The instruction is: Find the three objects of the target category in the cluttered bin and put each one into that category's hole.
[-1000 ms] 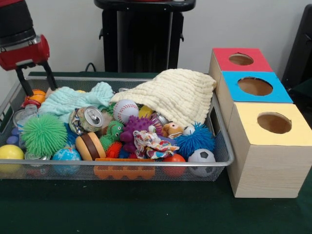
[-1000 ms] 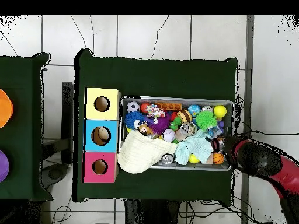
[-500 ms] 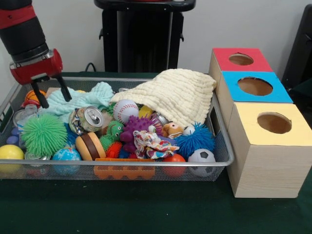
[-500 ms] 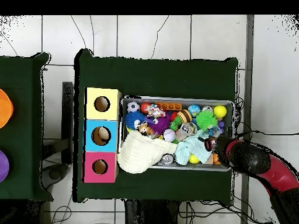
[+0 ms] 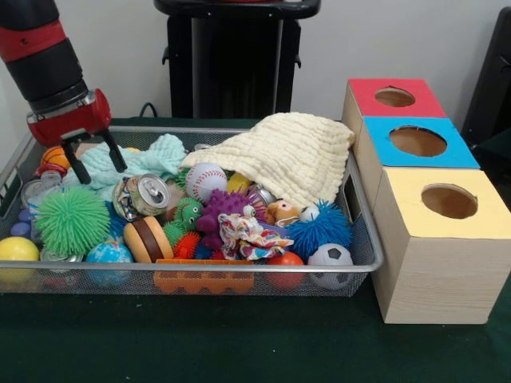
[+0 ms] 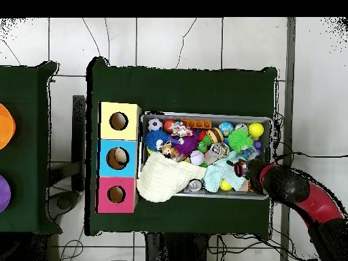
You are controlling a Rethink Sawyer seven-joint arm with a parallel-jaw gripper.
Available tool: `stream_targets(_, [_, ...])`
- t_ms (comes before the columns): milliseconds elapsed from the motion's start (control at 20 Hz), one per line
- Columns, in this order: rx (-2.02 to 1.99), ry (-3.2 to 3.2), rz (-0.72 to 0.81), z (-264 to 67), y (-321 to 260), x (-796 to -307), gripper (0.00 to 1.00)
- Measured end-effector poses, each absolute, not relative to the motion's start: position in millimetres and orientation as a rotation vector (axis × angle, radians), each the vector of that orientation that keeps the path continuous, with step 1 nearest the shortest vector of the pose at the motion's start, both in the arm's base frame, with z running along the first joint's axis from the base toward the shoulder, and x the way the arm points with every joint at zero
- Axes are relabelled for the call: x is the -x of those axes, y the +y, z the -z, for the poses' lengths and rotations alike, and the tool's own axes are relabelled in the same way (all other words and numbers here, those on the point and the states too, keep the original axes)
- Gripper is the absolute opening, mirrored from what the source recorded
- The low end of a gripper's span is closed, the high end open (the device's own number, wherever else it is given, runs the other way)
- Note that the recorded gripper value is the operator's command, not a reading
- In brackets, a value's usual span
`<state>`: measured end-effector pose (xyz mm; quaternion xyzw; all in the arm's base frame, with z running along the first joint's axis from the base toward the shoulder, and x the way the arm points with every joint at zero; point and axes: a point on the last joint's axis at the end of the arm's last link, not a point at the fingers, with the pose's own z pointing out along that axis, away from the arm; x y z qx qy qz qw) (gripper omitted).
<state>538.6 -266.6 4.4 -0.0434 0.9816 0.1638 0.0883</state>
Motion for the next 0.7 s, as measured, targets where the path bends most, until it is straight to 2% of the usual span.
stream_targets(300, [0.136, 2.92, -0.452, -13.6, -273.3, -541.2, 1.0])
stream_targets(700, [0.158, 2.905, -0.277, -61.4, -305.3, -552.9, 1.0])
